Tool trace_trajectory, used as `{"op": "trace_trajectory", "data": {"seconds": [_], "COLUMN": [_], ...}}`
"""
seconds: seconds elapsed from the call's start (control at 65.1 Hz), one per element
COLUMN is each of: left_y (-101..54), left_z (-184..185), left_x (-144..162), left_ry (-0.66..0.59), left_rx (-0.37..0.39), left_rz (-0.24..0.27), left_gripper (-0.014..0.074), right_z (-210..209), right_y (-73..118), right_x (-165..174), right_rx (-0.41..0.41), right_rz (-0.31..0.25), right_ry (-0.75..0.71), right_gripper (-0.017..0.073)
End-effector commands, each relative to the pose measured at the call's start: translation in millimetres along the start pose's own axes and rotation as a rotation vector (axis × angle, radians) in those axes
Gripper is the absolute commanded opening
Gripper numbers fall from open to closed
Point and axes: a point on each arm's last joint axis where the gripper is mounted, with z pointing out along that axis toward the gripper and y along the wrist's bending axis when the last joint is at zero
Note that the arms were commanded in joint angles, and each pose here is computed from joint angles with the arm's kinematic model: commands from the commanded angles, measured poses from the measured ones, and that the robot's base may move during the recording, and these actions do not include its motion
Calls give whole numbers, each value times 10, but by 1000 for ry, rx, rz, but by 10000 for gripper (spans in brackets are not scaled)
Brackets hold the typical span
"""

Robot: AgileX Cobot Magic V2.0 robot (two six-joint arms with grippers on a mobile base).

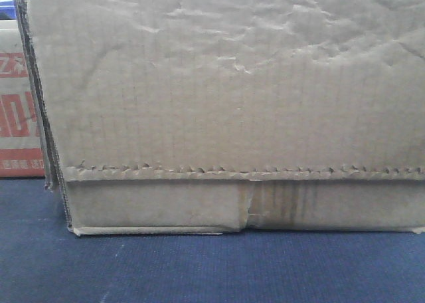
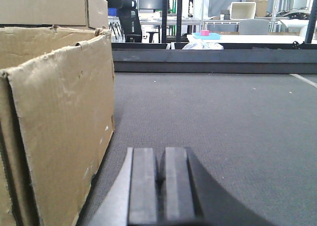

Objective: Stack two boxes on right shelf middle

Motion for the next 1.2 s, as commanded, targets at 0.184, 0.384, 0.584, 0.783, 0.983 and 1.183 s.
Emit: {"op": "trace_trajectory", "data": {"seconds": [0.184, 0.384, 0.584, 0.783, 0.983, 1.183], "left_y": [-1, -1, -1, -5, -16, -38], "left_z": [-5, -5, -5, -6, -16, -74], "left_x": [-24, -24, -24, -58, -145, -523], "left_ry": [-21, -21, -21, -58, -154, -215], "left_rx": [0, 0, 0, 5, 16, 16], "left_rz": [1, 7, 7, 10, 10, 11], "left_gripper": [-111, -111, -111, -111, -111, -111], "right_z": [-3, -3, -3, -3, -22, -67], "right_y": [2, 2, 1, 2, 8, 18], "right_x": [-21, -21, -23, -33, -189, -405], "right_rx": [-2, -2, -2, -2, -9, -8], "right_rz": [-5, -5, -5, -5, -5, -5], "right_ry": [-23, -23, -25, -36, -208, -183], "right_gripper": [-154, -154, -154, -154, -154, -154]}}
